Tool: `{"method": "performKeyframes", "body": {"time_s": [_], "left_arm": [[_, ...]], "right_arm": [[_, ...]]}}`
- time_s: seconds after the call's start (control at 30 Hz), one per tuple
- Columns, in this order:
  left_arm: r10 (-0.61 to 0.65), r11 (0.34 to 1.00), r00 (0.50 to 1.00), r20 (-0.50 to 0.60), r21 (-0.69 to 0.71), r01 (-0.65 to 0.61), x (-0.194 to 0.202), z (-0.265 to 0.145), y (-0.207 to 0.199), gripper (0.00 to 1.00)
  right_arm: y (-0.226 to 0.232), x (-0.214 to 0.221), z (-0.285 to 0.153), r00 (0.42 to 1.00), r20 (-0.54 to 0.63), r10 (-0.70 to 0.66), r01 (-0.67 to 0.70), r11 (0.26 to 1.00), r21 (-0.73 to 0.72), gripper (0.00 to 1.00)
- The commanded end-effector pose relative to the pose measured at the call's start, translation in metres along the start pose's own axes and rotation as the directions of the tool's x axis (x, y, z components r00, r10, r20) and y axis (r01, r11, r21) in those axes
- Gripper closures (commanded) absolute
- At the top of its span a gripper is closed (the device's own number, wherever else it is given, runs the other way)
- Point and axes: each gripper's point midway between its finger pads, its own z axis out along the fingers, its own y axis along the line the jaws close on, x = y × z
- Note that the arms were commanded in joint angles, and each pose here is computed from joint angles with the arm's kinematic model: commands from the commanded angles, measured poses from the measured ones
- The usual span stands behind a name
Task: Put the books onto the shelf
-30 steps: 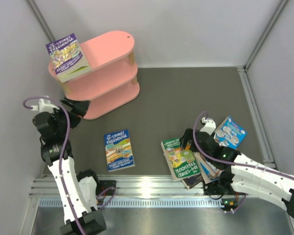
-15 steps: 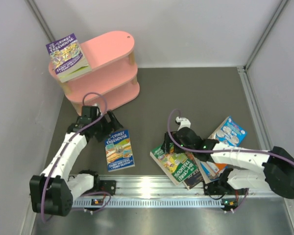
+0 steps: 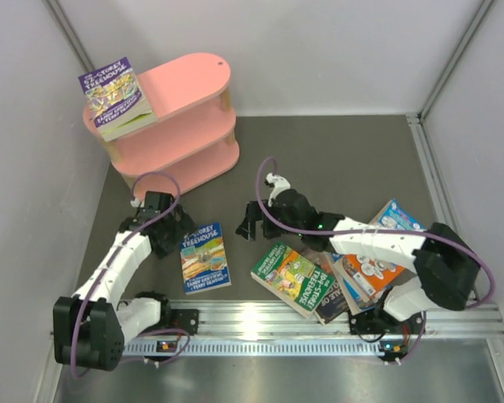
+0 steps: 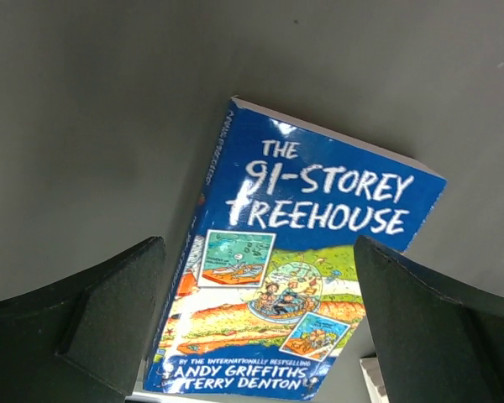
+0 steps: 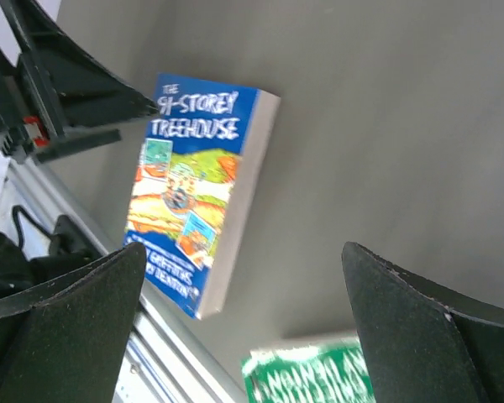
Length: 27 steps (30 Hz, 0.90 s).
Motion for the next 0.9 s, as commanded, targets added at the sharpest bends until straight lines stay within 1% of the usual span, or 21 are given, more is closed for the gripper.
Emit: {"method": "performKeyframes", "body": {"time_s": [0.0,0.03,0.1,0.17,0.3,0.33,0.4,0.47,0.5,0.53,0.57,0.6,0.63,0.7,0.73,0.8,0.83,0.87], "left_arm": [[-0.043,0.998,0.999,0.033,-0.044,0.045,-0.002,0.006,0.009,0.01],[-0.048,0.998,0.999,0.019,-0.035,0.049,0.003,0.011,0.009,0.01],[-0.056,0.998,0.998,-0.006,-0.028,0.056,0.010,0.018,0.009,0.01],[-0.062,0.998,0.998,-0.031,-0.010,0.062,0.019,0.027,0.010,0.01],[-0.064,0.998,0.996,-0.062,-0.010,0.063,0.032,0.040,0.017,0.01],[-0.067,0.998,0.994,-0.090,0.009,0.068,0.038,0.041,0.014,0.01],[-0.070,0.996,0.992,-0.109,0.042,0.075,0.042,0.046,0.008,0.01],[-0.084,0.994,0.987,-0.139,0.053,0.093,0.052,0.052,0.009,0.01],[-0.086,0.990,0.985,-0.149,0.102,0.102,0.053,0.054,0.000,0.01],[-0.104,0.986,0.981,-0.167,0.113,0.123,0.059,0.056,0.001,0.01],[-0.112,0.982,0.977,-0.180,0.128,0.136,0.063,0.058,-0.001,0.01],[-0.111,0.974,0.977,-0.184,0.175,0.144,0.063,0.059,-0.009,0.01],[-0.128,0.971,0.972,-0.196,0.175,0.163,0.068,0.060,-0.007,0.01],[-0.131,0.965,0.970,-0.203,0.197,0.171,0.070,0.061,-0.010,0.01],[-0.136,0.961,0.969,-0.208,0.210,0.180,0.071,0.061,-0.012,0.01],[-0.139,0.955,0.967,-0.212,0.228,0.188,0.072,0.060,-0.015,0.01],[-0.144,0.950,0.964,-0.221,0.241,0.197,0.074,0.059,-0.016,0.01],[-0.146,0.947,0.964,-0.221,0.250,0.201,0.074,0.058,-0.017,0.01]], "right_arm": [[0.038,0.000,0.031,0.999,-0.038,0.009,-0.014,0.989,-0.147,0.00],[0.043,-0.003,0.038,0.999,-0.045,0.022,-0.029,0.987,-0.161,0.00],[0.038,0.011,0.059,0.995,-0.091,0.034,-0.048,0.987,-0.154,0.00],[0.041,0.017,0.070,0.991,-0.119,0.054,-0.074,0.982,-0.174,0.00],[0.032,0.048,0.098,0.973,-0.198,0.119,-0.155,0.972,-0.176,0.00],[0.030,0.052,0.101,0.970,-0.205,0.129,-0.165,0.971,-0.170,0.00],[0.025,0.068,0.109,0.961,-0.235,0.144,-0.185,0.969,-0.163,0.00],[0.028,0.078,0.112,0.950,-0.260,0.175,-0.228,0.955,-0.188,0.00],[0.025,0.089,0.116,0.941,-0.283,0.188,-0.247,0.950,-0.189,0.00],[0.024,0.098,0.116,0.927,-0.305,0.218,-0.283,0.941,-0.188,0.01],[0.030,0.098,0.116,0.926,-0.307,0.220,-0.296,0.928,-0.226,0.05],[0.028,0.109,0.118,0.917,-0.327,0.227,-0.308,0.925,-0.221,0.07],[0.026,0.114,0.117,0.909,-0.337,0.246,-0.329,0.920,-0.215,0.08],[0.025,0.120,0.118,0.905,-0.342,0.254,-0.342,0.912,-0.229,0.16],[0.022,0.125,0.116,0.899,-0.352,0.261,-0.351,0.910,-0.222,0.24],[0.020,0.126,0.115,0.901,-0.346,0.263,-0.351,0.909,-0.222,0.35],[0.018,0.127,0.114,0.902,-0.343,0.263,-0.349,0.911,-0.219,0.44],[0.018,0.125,0.113,0.904,-0.336,0.263,-0.347,0.912,-0.219,0.49]]}}
